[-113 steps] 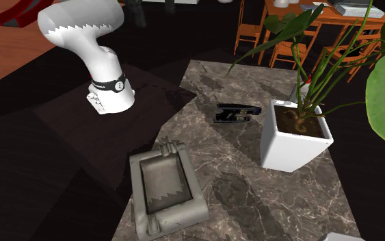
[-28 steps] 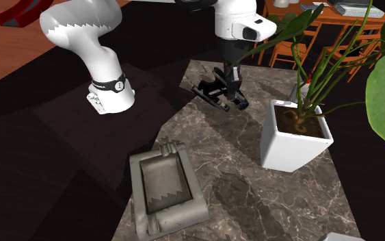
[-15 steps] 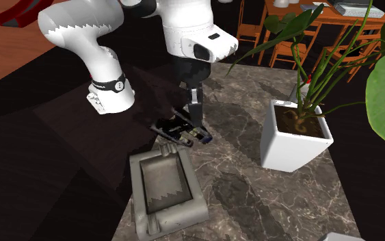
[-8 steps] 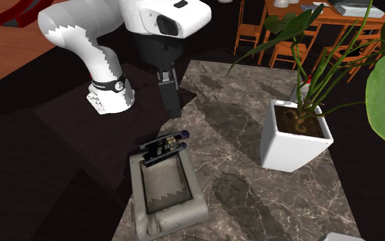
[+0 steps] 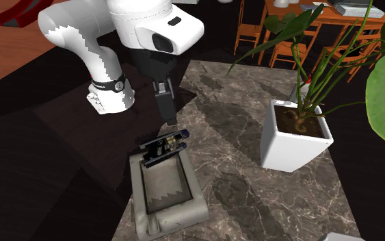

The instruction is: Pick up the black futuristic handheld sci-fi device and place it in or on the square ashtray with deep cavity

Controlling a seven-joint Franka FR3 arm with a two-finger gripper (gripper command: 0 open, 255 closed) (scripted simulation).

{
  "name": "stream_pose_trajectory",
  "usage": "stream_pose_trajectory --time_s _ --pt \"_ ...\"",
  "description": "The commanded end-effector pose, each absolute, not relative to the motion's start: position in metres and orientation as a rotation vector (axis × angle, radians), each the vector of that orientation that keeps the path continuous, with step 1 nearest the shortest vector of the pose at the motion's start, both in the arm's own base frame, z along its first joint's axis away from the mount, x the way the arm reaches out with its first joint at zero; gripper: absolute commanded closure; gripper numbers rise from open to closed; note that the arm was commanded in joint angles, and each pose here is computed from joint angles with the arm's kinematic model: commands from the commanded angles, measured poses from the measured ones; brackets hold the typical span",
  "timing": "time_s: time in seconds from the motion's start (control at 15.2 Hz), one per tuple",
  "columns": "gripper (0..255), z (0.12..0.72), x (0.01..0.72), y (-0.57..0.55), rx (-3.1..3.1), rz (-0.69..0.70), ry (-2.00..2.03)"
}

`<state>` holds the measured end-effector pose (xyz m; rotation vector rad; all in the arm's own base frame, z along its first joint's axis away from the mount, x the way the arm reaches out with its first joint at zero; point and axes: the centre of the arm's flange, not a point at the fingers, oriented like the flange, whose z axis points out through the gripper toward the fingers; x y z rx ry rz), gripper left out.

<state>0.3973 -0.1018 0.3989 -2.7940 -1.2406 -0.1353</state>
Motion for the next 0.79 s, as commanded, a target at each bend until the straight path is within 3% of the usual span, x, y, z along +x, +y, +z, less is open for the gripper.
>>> stream_pose_trajectory --time_s 0.0,0.46,0.53,0.73 --pt "0 0.3913 0.3979 -0.1017 -2.794 -0.136 -1.241" --pt "0 0.3913 0.3979 -0.1017 -2.794 -0.136 -1.241" --pt "255 0.3913 0.3979 -0.1017 -2.794 -0.136 -1.241" --pt "255 0.3913 0.3979 -0.1017 -2.794 -0.136 -1.241"
